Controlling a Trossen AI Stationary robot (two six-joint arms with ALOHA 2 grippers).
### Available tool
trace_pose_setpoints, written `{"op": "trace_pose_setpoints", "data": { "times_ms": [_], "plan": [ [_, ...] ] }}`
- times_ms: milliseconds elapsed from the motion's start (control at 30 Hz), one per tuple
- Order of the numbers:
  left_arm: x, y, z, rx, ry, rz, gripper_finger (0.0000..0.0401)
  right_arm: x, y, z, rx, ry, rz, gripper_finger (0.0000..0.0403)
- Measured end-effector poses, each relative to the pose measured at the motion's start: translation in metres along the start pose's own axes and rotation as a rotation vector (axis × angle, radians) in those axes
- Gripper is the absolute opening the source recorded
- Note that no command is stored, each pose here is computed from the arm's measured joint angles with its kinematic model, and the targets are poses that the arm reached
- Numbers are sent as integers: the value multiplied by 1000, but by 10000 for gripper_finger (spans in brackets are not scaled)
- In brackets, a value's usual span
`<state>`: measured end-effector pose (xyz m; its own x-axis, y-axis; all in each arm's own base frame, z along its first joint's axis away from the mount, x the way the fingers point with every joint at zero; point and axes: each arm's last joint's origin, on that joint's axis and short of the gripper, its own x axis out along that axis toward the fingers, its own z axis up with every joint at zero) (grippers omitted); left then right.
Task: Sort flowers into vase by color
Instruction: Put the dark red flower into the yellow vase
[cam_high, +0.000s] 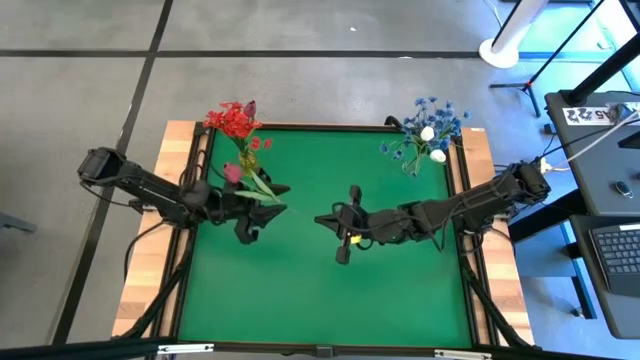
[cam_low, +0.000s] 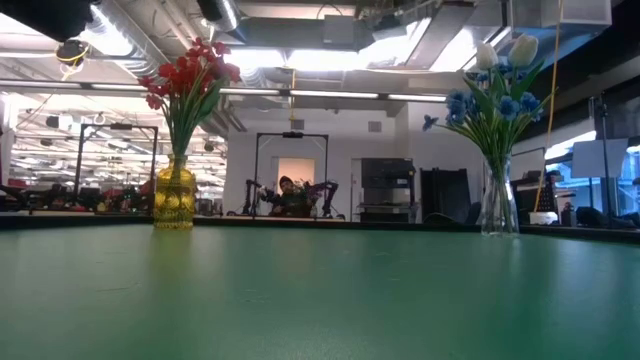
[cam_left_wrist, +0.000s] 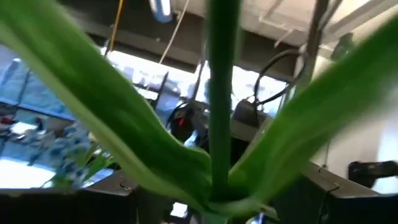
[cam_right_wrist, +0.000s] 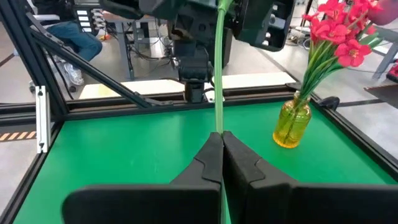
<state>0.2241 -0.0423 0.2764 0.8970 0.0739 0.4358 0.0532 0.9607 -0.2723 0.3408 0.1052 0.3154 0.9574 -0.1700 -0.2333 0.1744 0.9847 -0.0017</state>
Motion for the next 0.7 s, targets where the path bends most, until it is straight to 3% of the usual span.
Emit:
{"op": "trace_pose_setpoints", "data": {
  "times_ms": [200, 700],
  "plan": [
    [-1, 3, -10, 33, 100, 59, 234, 0, 0, 0, -1, 1, 3, 0],
    [-3, 3, -12, 60, 148, 105, 233, -1, 0, 0, 2, 6, 11, 0]
  ]
}}
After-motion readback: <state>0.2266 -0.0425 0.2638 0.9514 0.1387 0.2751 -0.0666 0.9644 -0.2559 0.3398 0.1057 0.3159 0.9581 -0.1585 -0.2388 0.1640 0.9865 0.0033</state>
